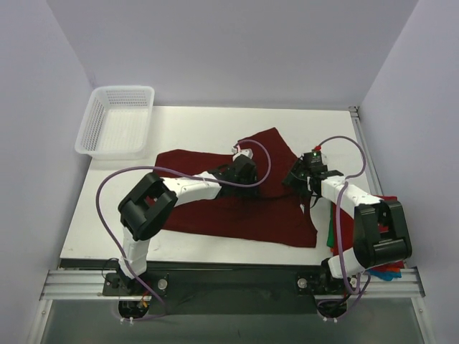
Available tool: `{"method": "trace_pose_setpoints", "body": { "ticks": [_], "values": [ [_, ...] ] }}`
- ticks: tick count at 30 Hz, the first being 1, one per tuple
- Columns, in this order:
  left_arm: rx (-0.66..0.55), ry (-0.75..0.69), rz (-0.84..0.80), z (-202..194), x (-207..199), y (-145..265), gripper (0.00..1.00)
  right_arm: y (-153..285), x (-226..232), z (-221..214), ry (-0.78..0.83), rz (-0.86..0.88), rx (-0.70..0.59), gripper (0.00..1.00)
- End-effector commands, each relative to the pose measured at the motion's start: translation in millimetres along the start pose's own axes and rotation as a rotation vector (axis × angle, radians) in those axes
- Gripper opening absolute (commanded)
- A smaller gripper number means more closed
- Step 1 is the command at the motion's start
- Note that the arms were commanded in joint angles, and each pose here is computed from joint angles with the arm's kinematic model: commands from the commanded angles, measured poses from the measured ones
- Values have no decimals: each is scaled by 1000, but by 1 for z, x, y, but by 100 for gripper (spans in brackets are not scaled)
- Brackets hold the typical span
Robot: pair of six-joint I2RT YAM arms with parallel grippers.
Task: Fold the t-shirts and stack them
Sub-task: Fold the flattened tshirt in 1/3 of the way
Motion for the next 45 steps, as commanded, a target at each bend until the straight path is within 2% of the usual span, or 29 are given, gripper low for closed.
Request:
{"method": "trace_pose_setpoints", "body": {
  "ticks": [1, 9, 13, 16, 19, 20, 22, 23, 27, 29, 35, 39, 45],
  "values": [
    [-51, 30, -5, 19, -3, 5, 53, 1, 8, 11, -4, -1, 6, 51],
    [-83, 63, -2, 46, 10, 17, 54, 0, 25, 41, 5, 8, -4, 52],
    [-131, 91, 7, 77, 27, 41, 55, 5, 27, 56, -2, -1, -4, 54],
    [-173, 135, 66, 108, 56, 58, 57, 14, 26, 61, -16, 7, -7, 54],
    [-202, 187, 184, 139, 103, 67, 57, 21, 22, 63, -4, 3, -15, 55],
    [-246, 215, 217, 164, 119, 74, 57, 22, 21, 62, -3, 6, -11, 55],
    [-234, 213, 297, 172, 144, 70, 57, 23, 17, 62, -13, 12, -4, 55],
    [-280, 207, 334, 189, 148, 74, 57, 25, 18, 61, -15, 27, 1, 55],
    [-299, 199, 510, 214, 192, 74, 54, 27, 21, 61, 8, 51, 7, 55],
    [-292, 200, 586, 218, 216, 68, 53, 26, 22, 60, 16, 62, 13, 55],
    [-261, 199, 767, 222, 252, 57, 52, 23, 27, 56, 35, 102, 35, 55],
    [-255, 203, 792, 226, 266, 47, 57, 19, 28, 60, 41, 103, 38, 55],
    [-244, 202, 805, 234, 278, 39, 57, 7, 31, 71, 34, 94, 18, 55]
  ]
}}
Point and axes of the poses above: each gripper's point midway between its finger pads, its own y axis back along the fingers, its own x axis along the line the jaws close on, z = x × y, the point moved 2 cm from there along y, back along the fingers, and after that the axes turned 2 degrees about y, right-handed, at the moved point
